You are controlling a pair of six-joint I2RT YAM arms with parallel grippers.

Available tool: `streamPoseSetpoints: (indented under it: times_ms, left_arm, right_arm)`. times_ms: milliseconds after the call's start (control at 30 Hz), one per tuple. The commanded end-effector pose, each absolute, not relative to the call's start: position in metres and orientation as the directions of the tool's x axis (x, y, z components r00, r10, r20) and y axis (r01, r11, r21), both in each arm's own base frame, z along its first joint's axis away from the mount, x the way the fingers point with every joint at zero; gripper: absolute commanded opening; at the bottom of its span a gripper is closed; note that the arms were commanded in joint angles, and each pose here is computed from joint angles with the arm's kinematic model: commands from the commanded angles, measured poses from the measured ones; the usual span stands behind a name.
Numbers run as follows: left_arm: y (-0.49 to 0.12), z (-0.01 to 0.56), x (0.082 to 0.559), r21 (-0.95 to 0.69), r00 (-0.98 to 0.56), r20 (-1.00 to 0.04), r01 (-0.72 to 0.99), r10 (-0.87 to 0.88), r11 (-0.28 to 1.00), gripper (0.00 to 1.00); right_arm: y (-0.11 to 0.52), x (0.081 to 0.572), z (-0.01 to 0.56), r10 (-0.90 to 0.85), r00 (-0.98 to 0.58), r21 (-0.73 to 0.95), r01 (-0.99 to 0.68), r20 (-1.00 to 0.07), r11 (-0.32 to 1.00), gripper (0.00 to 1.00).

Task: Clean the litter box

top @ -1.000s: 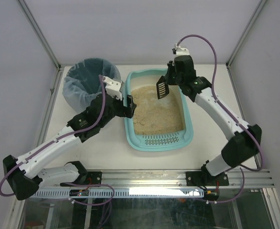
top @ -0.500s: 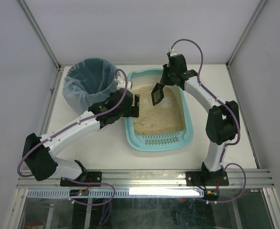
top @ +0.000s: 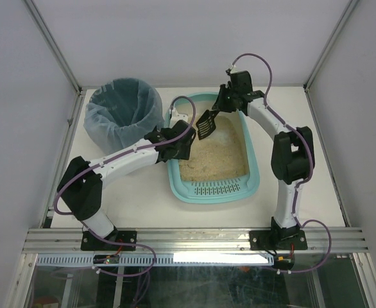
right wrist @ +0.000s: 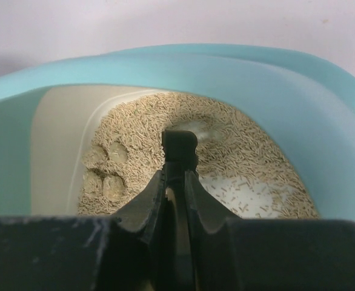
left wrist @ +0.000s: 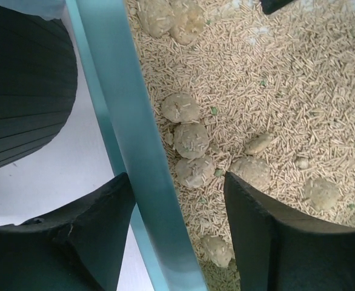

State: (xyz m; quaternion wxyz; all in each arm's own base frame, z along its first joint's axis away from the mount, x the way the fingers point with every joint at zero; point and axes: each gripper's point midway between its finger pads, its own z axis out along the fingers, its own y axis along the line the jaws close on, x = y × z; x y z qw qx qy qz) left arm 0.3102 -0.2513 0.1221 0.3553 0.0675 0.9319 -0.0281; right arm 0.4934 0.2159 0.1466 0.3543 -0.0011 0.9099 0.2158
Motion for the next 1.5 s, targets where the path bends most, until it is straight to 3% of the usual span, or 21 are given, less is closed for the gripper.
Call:
streamPoseSetpoints:
  times_ms: [0,233,633,1033,1467]
  left_arm:
    - [-0.259,0.135,0.321,0.000,-0.704,-0.704,0.137,0.097,0.991,0.58]
    - [-0.262,0.123,0.326,0.031,-0.707,-0.694,0.159,0.136,0.987,0.40]
    - [-0.264,0.117,0.327,0.037,-0.708,-0.690,0.174,0.151,0.984,0.36]
    - [-0.260,0.123,0.327,0.045,-0.694,-0.704,0.168,0.150,0.985,0.37]
    - [-0.258,0.167,0.334,-0.042,-0.603,-0.793,0.193,0.084,0.980,0.75]
  right_arm:
    - [0.231,0.498,0.151,0.138,-0.774,0.453,-0.208,-0.618,0.867,0.00]
    - [0.256,0.474,0.123,0.080,-0.841,0.513,-0.249,-0.535,0.822,0.00]
    - [0.314,0.404,0.105,0.002,-0.889,0.607,-0.311,-0.458,0.732,0.00]
    - [0.297,0.381,0.154,0.230,-0.850,0.748,-0.250,-0.473,0.615,0.00]
    - [0.229,0.381,0.188,0.492,-0.734,0.820,-0.152,-0.467,0.551,0.00]
